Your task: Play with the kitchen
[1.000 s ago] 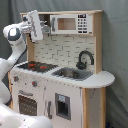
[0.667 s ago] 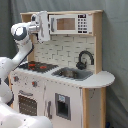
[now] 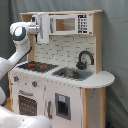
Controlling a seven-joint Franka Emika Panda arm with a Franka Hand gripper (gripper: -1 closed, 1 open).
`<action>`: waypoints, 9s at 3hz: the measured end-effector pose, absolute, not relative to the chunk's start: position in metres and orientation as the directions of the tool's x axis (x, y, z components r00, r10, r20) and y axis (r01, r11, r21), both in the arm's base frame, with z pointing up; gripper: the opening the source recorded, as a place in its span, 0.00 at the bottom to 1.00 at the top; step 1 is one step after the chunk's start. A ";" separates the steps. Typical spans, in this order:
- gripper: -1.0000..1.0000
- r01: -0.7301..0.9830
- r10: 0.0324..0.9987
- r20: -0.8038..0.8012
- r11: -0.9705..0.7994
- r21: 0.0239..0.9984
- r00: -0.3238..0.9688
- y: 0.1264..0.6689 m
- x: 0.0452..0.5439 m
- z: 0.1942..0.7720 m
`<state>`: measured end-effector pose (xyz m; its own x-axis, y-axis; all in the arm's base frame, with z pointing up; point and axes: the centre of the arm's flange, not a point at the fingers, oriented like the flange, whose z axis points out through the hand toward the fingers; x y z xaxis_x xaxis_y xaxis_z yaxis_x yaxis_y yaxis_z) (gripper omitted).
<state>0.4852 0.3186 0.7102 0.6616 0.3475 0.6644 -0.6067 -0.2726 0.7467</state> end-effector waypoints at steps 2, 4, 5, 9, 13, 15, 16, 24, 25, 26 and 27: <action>0.00 -0.590 0.363 0.681 -0.341 0.732 0.635 0.303 0.466 0.708; 0.00 -0.567 0.401 0.692 -0.398 0.722 0.600 0.280 0.453 0.713; 0.00 -0.552 0.415 0.692 -0.418 0.722 0.591 0.266 0.441 0.712; 0.00 -0.506 0.485 0.714 -0.504 0.700 0.505 0.225 0.389 0.714; 1.00 -0.447 0.635 0.664 -0.500 0.742 0.394 0.323 0.380 0.741; 1.00 -0.424 0.813 0.495 -0.349 0.836 0.306 0.425 0.335 0.714; 1.00 -0.363 0.868 0.404 -0.291 0.885 0.289 0.465 0.320 0.676; 1.00 -0.068 0.918 -0.370 0.382 0.922 0.140 0.532 0.179 0.491; 1.00 -0.036 0.877 -0.469 0.474 0.880 0.105 0.529 0.164 0.461; 1.00 -0.023 0.840 -0.537 0.540 0.841 0.073 0.520 0.153 0.443; 1.00 -0.008 0.799 -0.599 0.600 0.800 0.062 0.504 0.144 0.436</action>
<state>0.1439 0.5039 0.4364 0.0622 0.7987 -0.5985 -0.0084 0.6001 0.7999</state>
